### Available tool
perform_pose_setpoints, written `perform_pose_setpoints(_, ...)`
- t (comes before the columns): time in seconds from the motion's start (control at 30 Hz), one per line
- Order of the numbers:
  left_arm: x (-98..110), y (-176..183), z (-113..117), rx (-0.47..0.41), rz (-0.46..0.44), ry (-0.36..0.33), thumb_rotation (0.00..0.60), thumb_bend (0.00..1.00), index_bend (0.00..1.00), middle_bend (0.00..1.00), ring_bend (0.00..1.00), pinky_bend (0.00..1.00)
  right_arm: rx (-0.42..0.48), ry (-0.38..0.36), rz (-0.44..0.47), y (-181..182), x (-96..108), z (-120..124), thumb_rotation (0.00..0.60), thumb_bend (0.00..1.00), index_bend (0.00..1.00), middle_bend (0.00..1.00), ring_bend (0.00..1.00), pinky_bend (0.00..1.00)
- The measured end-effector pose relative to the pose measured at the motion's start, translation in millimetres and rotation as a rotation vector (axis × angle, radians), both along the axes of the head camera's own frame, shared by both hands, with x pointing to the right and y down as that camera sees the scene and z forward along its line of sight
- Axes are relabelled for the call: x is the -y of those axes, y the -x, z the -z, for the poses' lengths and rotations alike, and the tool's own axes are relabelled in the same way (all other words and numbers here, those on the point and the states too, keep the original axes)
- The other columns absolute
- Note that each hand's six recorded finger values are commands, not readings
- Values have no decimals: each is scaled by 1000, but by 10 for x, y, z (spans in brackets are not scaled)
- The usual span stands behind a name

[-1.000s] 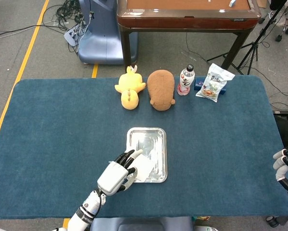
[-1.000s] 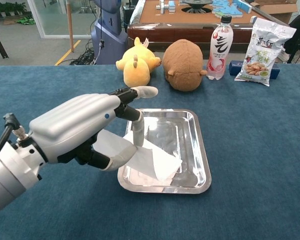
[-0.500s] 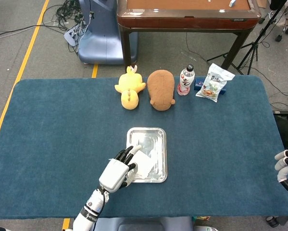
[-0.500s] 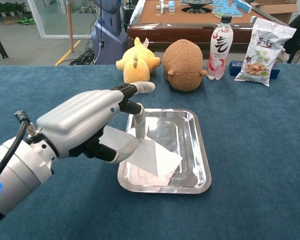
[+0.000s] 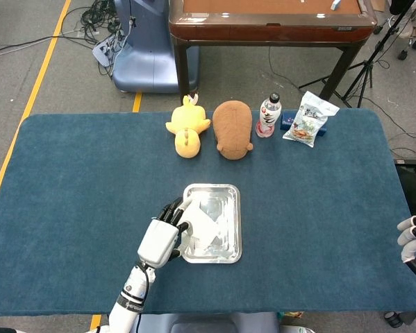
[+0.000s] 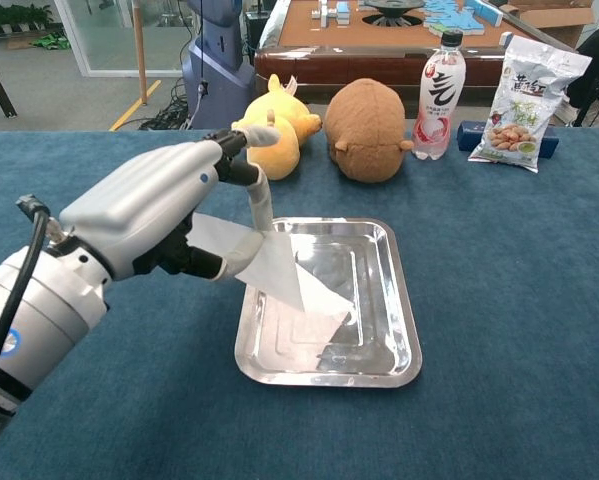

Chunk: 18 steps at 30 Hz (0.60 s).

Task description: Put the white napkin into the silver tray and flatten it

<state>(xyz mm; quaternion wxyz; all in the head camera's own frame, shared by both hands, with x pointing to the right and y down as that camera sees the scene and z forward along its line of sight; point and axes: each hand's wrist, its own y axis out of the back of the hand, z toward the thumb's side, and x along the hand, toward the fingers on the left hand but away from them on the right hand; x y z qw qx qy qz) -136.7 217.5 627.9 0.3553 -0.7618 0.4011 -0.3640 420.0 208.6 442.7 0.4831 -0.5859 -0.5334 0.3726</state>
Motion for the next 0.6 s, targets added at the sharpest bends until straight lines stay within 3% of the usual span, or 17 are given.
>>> perform_pose_setpoints(0.33, -30, 27, -64, 28, 14, 7, 600, 568, 700, 87, 0, 132, 8, -6, 10, 20, -17, 27, 600, 401, 693, 558, 376, 459)
perform_pose_setpoints(0.6, 30, 121, -100, 60, 85, -3, 600, 568, 710, 105, 0, 132, 7, -5, 5, 6, -10, 28, 600, 400, 693, 558, 376, 459)
